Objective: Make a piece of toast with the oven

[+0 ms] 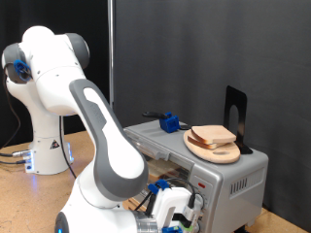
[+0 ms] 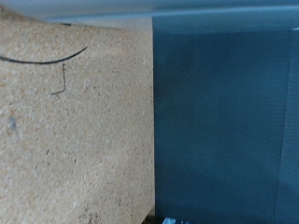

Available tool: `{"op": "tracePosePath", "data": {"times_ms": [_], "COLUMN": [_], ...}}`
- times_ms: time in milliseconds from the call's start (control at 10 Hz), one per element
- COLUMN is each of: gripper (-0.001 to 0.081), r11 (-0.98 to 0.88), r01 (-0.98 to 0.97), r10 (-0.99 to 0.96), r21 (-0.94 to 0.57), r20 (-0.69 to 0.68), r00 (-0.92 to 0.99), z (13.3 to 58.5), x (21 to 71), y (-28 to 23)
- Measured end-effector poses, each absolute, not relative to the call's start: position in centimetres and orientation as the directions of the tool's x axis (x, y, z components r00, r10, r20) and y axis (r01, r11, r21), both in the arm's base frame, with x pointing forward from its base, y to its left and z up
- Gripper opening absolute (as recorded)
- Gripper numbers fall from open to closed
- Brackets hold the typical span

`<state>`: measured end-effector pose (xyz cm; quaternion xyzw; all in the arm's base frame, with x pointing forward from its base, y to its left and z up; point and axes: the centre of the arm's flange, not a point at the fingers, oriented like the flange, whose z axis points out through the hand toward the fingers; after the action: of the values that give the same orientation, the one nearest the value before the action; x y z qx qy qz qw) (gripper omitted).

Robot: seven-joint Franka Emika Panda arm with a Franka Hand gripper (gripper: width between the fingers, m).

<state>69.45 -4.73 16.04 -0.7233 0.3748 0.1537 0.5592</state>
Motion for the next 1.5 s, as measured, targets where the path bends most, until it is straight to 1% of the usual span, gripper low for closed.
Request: {"op": "tracePosePath", "data": {"times_ms": [700,1100,1200,1300,1400,1500], "gripper": [0.0808,0.0808,0.0694,0.0512,0.0512,0.0363], "r11": [-0.113,-0.088,-0.084,-0.084,-0.082,-0.080], "r01": [-0.721,-0.718,-0.717,-0.718,-0.724,-0.731], "r10": [-0.367,-0.378,-0.381,-0.385,-0.394,-0.403], "r21": [-0.684,-0.691,-0.692,-0.691,-0.685,-0.677], "r20": [-0.645,-0.644,-0.642,-0.642,-0.644,-0.649], "r00": [0.670,0.665,0.665,0.663,0.655,0.645], "z": [15.4,15.8,15.9,15.9,15.9,15.9], "x": [67.6,67.8,67.9,68.0,68.1,68.2], "y": [-4.2,-3.9,-3.7,-3.3,-3.0,-2.8]}}
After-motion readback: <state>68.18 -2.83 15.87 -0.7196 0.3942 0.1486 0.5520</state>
